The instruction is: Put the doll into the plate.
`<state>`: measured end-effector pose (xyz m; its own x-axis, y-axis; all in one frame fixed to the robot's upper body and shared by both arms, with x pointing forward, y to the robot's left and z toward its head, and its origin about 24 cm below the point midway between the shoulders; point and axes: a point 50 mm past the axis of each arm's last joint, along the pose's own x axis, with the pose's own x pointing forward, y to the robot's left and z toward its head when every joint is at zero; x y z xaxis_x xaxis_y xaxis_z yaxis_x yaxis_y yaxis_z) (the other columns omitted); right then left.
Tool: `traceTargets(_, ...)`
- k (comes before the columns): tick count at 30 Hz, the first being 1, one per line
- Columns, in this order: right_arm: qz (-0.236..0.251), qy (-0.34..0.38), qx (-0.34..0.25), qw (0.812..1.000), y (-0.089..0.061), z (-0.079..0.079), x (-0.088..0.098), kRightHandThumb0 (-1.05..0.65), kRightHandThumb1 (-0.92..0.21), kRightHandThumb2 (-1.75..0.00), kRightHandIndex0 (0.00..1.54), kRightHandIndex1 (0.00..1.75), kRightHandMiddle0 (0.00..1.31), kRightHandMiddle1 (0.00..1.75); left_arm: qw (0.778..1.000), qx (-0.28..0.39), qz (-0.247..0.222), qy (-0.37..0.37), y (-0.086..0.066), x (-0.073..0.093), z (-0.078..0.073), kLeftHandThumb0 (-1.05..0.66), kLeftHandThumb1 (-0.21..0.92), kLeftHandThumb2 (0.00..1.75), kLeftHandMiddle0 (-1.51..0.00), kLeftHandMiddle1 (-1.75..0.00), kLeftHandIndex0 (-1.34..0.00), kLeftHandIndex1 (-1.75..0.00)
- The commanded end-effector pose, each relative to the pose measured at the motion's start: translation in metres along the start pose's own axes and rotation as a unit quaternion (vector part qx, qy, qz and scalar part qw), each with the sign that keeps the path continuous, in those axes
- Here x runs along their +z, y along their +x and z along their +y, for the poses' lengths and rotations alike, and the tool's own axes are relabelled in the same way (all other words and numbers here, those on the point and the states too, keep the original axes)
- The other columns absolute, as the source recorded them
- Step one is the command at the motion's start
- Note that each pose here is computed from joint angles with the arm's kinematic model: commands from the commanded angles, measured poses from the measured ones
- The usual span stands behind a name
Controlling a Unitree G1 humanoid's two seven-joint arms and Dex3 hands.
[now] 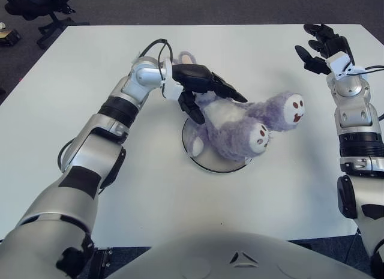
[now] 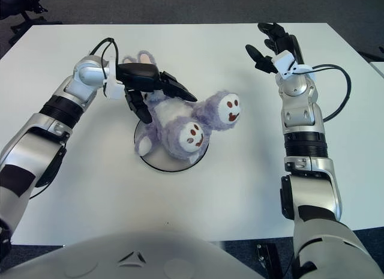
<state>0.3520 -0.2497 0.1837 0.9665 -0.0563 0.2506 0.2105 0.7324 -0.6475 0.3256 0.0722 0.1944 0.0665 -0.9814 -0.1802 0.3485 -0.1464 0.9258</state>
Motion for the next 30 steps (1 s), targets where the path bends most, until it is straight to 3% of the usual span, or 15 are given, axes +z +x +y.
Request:
traceTargets(1,-0.007,0.001,-0.003,1.0,0.003,-0.005,0.004,-0.67,-0.92,-0.55,0.47,0.0,0.32,0.25,1.0,-0.007,0.015,-0.012,-0.008,0.0,0.014,-0.95,0.92,0.55,-0.55,0.0,-0.34,0.0)
traceTargets(6,0.001,0.004,0.001,1.0,0.003,-0.004,0.001,-0.66,-0.92,-0.55,0.47,0.0,0.32,0.25,0.999,0.035,0.018,-0.037,-0.03,0.004,0.037,-1.02,0.92,0.49,-0.44,0.0,-0.28,0.0)
traceTargets(14,0.001,0.004,0.001,1.0,0.003,-0.003,0.001,-0.66,-0.92,-0.55,0.46,0.0,0.31,0.26,0.998,0.046,0.013,-0.042,-0.033,0.006,0.038,-1.04,0.92,0.48,-0.41,0.0,-0.27,0.0)
traceTargets(17,0.003,0.002,0.002,1.0,0.002,-0.001,-0.001,-0.66,-0.92,-0.55,0.46,0.0,0.32,0.27,0.993,0.098,0.009,-0.071,-0.052,0.003,0.047,-1.04,0.92,0.43,-0.38,0.0,-0.28,-0.01)
traceTargets(22,0.003,-0.001,0.002,1.0,0.002,0.0,-0.002,-0.66,-0.92,-0.55,0.47,0.0,0.32,0.28,0.993,0.109,0.019,-0.048,-0.062,0.005,0.054,-1.04,0.92,0.37,-0.35,0.0,-0.29,-0.01)
traceTargets(28,0.003,-0.002,0.003,1.0,0.002,0.0,-0.002,-0.66,-0.92,-0.55,0.47,0.0,0.31,0.28,0.993,0.11,0.02,-0.045,-0.063,0.005,0.055,-1.04,0.92,0.35,-0.35,0.0,-0.29,-0.01)
traceTargets(30,0.0,-0.004,0.011,1.0,0.002,0.001,-0.003,-0.67,-0.92,-0.56,0.48,0.01,0.31,0.29,0.988,0.137,0.042,-0.057,-0.07,0.004,0.061,-1.03,0.92,0.33,-0.34,0.0,-0.31,-0.02)
